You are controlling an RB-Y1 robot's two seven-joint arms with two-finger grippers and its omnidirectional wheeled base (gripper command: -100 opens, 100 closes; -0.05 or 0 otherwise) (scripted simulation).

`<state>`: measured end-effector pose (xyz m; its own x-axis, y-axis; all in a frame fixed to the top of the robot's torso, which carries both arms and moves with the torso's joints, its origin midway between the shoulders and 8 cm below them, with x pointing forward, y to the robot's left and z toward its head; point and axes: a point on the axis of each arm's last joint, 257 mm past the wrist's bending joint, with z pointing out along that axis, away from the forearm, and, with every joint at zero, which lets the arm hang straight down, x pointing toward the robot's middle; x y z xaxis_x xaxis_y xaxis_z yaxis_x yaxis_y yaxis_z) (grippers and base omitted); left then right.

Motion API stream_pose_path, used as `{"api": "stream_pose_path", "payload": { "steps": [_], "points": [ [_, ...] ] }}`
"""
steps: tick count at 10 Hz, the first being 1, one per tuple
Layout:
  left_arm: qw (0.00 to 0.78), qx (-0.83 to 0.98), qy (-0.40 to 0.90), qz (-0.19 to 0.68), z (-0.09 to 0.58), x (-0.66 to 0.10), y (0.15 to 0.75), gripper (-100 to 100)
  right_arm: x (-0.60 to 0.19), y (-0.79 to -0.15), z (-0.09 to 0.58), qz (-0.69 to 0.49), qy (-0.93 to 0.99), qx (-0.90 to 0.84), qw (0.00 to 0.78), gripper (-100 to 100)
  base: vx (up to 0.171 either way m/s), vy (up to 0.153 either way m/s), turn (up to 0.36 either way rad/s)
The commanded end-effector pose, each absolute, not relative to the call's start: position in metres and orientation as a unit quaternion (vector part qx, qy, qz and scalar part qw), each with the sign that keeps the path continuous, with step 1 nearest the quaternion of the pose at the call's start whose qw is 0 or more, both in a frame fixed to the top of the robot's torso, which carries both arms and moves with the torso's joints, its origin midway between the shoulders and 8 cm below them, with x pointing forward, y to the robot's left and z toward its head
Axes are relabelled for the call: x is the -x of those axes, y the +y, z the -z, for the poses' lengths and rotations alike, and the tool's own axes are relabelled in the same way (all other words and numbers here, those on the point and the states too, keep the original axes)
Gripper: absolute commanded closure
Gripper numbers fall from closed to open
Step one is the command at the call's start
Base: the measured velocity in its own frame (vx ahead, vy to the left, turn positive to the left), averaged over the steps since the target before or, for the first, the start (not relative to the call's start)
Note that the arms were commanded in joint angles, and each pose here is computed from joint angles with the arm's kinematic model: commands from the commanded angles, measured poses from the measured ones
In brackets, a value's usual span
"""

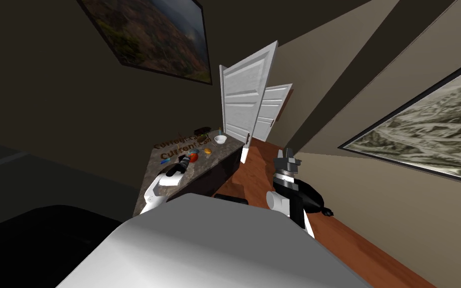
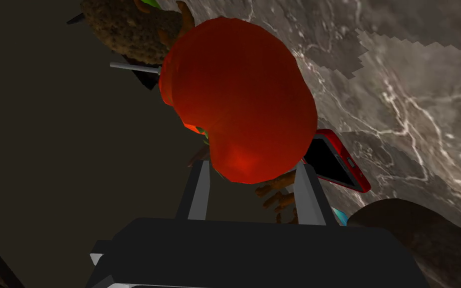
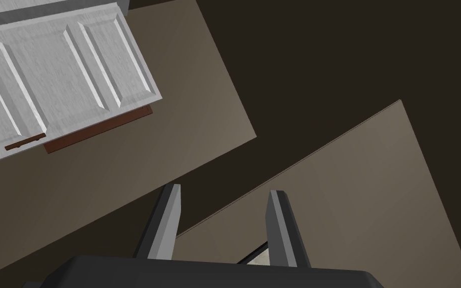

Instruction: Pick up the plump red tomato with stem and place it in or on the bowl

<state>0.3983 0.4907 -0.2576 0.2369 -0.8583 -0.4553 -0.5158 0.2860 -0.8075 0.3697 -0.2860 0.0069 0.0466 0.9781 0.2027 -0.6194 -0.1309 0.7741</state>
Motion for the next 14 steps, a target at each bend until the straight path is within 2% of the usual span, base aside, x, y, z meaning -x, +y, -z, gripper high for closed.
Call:
{"api": "stream_pose_path", "payload": {
  "steps": [1, 5, 14],
  "points": [
    [0.55, 0.565, 0.587, 0.185, 0.242, -0.413, 0.48, 100, -0.37, -0.286, -0.007, -0.649, 0.236, -0.38, 0.616, 0, -0.143, 0.153, 0.027],
    [0.568, 0.548, 0.574, 0.217, 0.225, -0.432, 0.466, 100, -0.37, -0.286, -0.007, -0.649, 0.236, -0.38, 0.616, 0, -0.18, 0.118, 0.021],
    [0.585, 0.522, 0.564, 0.257, 0.225, -0.444, 0.451, 100, -0.37, -0.286, -0.007, -0.649, 0.236, -0.38, 0.616, 0, -0.091, 0.084, 0.03]
  ]
}}
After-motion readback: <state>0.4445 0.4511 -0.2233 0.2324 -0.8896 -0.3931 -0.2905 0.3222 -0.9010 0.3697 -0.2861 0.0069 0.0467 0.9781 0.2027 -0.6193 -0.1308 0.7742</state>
